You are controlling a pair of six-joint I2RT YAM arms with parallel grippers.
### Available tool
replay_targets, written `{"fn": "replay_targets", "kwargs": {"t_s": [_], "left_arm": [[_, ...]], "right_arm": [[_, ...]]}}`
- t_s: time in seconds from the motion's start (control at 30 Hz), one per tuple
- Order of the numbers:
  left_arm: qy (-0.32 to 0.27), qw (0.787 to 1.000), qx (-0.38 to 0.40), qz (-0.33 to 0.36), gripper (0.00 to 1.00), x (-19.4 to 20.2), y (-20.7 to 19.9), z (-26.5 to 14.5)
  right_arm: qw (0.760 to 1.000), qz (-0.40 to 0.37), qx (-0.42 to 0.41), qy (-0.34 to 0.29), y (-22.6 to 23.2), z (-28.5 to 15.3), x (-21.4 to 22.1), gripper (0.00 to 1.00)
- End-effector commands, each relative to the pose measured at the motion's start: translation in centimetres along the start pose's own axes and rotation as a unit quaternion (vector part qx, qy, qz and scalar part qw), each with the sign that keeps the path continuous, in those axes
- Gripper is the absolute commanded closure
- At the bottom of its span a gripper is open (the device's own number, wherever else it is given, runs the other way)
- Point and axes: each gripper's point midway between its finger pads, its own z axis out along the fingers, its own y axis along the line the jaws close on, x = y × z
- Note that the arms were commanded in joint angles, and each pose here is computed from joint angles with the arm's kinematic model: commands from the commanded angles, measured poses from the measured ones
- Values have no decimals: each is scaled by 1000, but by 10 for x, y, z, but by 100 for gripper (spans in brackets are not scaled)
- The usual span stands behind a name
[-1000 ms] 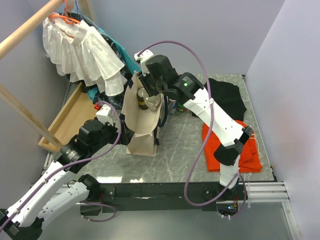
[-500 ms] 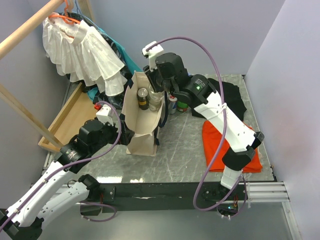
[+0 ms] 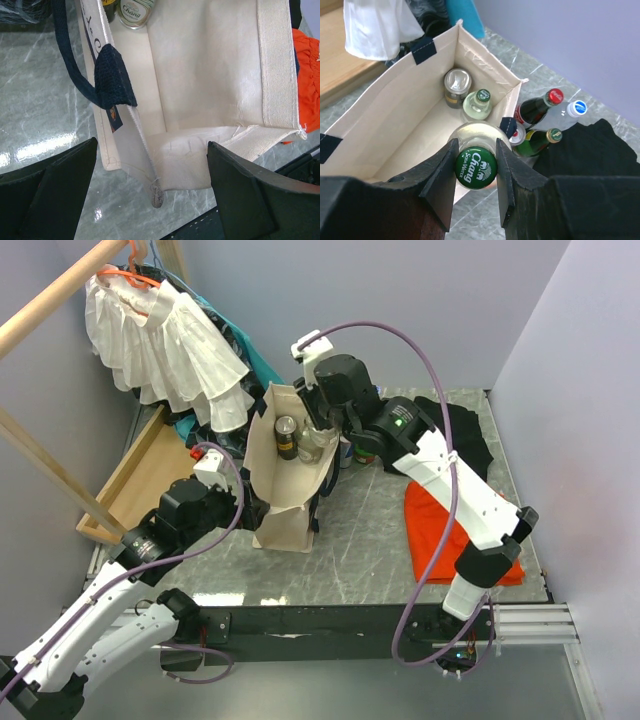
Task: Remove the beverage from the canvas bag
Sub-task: Take out the drink from the canvas bag, then place the drink at the center of the board.
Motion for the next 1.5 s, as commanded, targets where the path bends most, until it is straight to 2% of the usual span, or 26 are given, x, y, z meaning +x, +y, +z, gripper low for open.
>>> {"fn": "replay_targets", "kwargs": {"t_s": [0.0, 0.37, 0.67, 1.47], "left_arm": [[0, 1000, 16, 5, 4, -1, -7, 1], [0, 1000, 17, 4, 4, -1, -7, 1], [4, 1000, 18, 6, 4, 1, -8, 3], [-1, 1000, 6, 2, 4, -1, -4, 2]], "right_arm": [[986, 59, 52, -145, -48, -59, -76, 100], [981, 82, 91, -148, -80, -76, -67, 100], [979, 121, 105, -130, -110, -69, -29, 100], [972, 174, 150, -44, -131, 18, 82, 100]]}}
